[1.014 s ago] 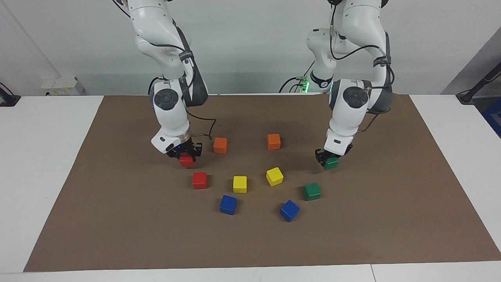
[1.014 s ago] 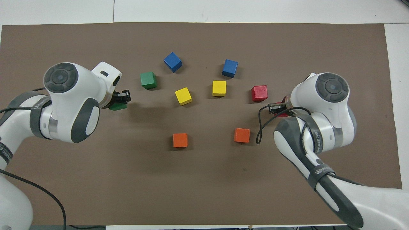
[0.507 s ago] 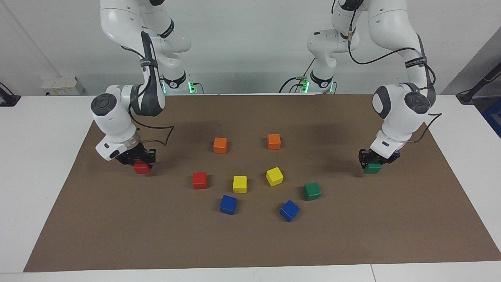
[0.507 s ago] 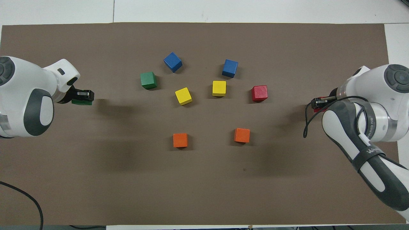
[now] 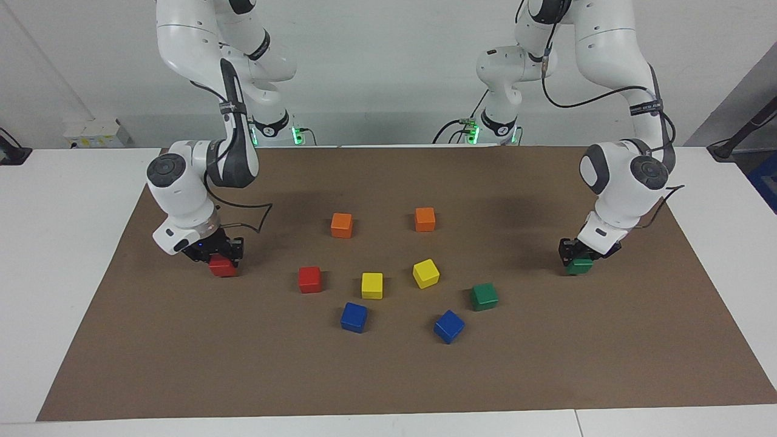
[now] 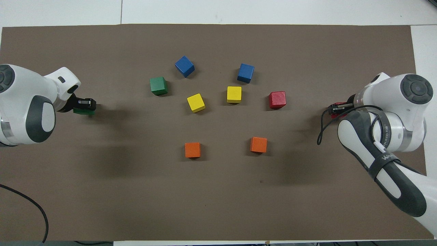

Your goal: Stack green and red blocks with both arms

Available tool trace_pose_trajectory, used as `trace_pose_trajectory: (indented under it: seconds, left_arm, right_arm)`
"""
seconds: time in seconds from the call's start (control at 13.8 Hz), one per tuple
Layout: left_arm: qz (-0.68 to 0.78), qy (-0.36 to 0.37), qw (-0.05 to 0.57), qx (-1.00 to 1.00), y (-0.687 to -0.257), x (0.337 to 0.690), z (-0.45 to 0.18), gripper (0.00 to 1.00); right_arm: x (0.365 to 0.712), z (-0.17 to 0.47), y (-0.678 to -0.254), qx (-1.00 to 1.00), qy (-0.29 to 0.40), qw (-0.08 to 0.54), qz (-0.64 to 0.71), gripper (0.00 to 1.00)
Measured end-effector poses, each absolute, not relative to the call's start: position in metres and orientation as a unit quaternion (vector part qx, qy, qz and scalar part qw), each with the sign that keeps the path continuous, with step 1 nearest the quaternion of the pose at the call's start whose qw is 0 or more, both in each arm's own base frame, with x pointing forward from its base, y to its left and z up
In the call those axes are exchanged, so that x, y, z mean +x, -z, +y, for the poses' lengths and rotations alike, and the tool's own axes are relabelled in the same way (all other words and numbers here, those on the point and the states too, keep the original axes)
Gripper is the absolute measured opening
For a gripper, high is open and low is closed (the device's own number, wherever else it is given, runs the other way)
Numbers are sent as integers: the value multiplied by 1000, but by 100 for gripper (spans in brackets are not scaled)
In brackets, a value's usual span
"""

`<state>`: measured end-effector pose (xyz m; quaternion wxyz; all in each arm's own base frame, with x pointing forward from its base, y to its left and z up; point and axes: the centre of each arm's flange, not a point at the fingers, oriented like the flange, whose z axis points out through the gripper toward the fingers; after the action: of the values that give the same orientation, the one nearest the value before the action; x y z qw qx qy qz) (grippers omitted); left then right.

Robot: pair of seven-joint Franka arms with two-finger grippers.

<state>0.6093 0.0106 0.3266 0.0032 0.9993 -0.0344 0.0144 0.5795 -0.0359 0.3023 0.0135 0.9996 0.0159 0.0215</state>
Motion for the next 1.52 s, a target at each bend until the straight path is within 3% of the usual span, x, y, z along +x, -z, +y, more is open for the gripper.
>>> trace_pose_trajectory:
  seconds: [0.65,0.87,1.09,1.3,1.52]
  left_arm:
    - [-7,-15,15,1000,-321,607,6,55]
    - [-18,-18,14,1000,-317,606,6,55]
    - [-25,-16,14,999,-315,604,6,55]
    - [-26,-16,14,999,-312,603,5,55]
    - [-26,-18,14,999,-311,603,5,55]
  right_arm:
    - [576,-36,-295,1000,-17,13,16,56]
    - [575,-36,-294,1000,-15,13,16,65]
    - [575,-37,-294,1000,-15,13,16,99]
    - [581,-31,-315,1000,-5,12,18,100]
    - [594,-8,-372,999,-18,9,36,100]
